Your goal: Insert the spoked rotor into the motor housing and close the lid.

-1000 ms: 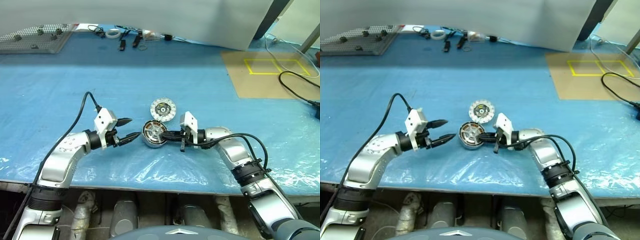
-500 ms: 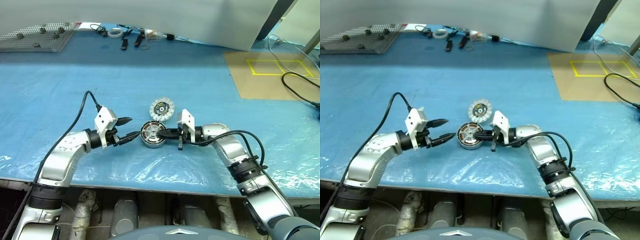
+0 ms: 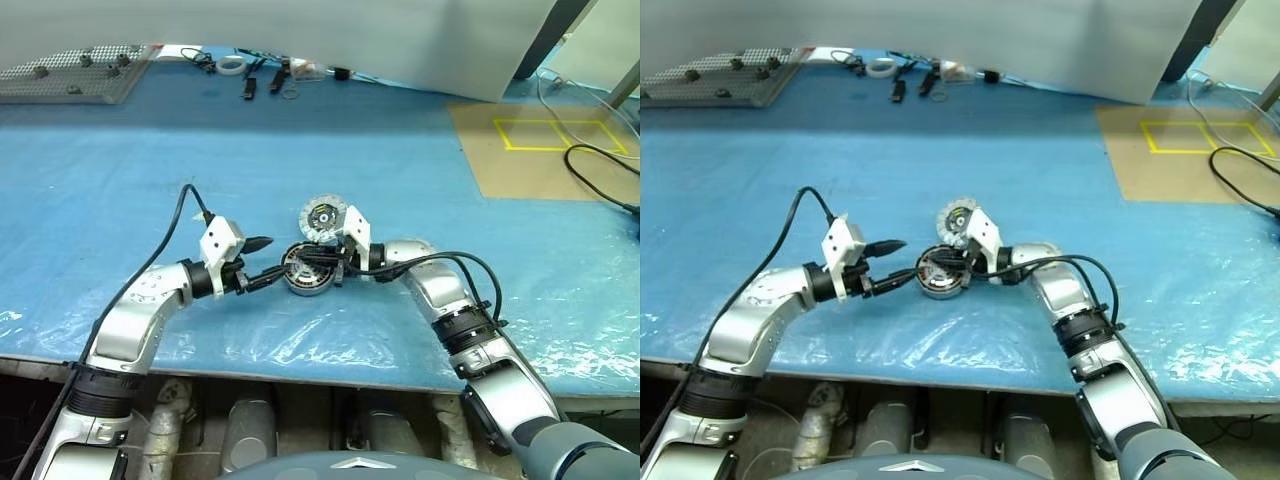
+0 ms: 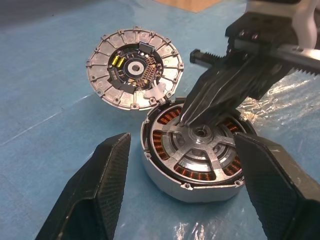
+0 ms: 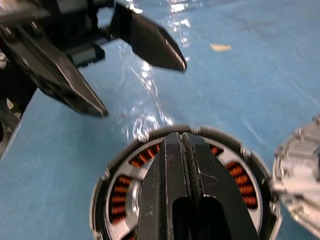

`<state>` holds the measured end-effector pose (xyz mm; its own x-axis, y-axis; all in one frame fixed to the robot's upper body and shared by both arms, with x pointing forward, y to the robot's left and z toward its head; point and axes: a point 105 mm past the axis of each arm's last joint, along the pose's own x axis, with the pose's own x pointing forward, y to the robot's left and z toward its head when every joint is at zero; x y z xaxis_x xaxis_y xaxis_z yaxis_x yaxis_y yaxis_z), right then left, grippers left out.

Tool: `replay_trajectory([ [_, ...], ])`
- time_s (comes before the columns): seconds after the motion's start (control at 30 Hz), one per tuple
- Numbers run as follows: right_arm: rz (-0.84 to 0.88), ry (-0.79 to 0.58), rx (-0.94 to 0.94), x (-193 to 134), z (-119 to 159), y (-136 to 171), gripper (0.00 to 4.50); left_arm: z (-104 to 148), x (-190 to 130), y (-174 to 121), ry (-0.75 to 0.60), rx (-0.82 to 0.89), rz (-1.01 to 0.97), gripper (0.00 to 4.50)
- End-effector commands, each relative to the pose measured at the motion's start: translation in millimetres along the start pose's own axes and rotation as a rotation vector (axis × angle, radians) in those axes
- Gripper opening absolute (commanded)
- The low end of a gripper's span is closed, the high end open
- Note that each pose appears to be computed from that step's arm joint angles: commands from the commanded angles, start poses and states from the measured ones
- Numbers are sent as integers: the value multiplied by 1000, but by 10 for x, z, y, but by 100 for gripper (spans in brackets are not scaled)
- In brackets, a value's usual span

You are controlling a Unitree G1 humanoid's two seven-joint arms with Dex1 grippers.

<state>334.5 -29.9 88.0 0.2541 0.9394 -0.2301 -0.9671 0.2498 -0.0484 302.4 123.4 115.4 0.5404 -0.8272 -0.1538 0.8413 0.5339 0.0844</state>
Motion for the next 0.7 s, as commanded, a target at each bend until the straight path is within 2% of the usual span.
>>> replay_trajectory([
  [0.03, 2, 22, -18, -1, -32, 3, 0, 123, -9, 11, -35, 25, -8, 348],
  [0.2, 5, 3, -26, 13, 32, 26, 0, 101, -43, -6, -28, 19, -22, 348],
  [0.43, 8, -114, -51, -150, 484, -5, 0, 124, -17, 93, -47, 14, 11, 348],
  [0.7, 40, -122, -28, -294, 577, 113, 0, 157, 132, 536, -59, 15, 160, 348],
])
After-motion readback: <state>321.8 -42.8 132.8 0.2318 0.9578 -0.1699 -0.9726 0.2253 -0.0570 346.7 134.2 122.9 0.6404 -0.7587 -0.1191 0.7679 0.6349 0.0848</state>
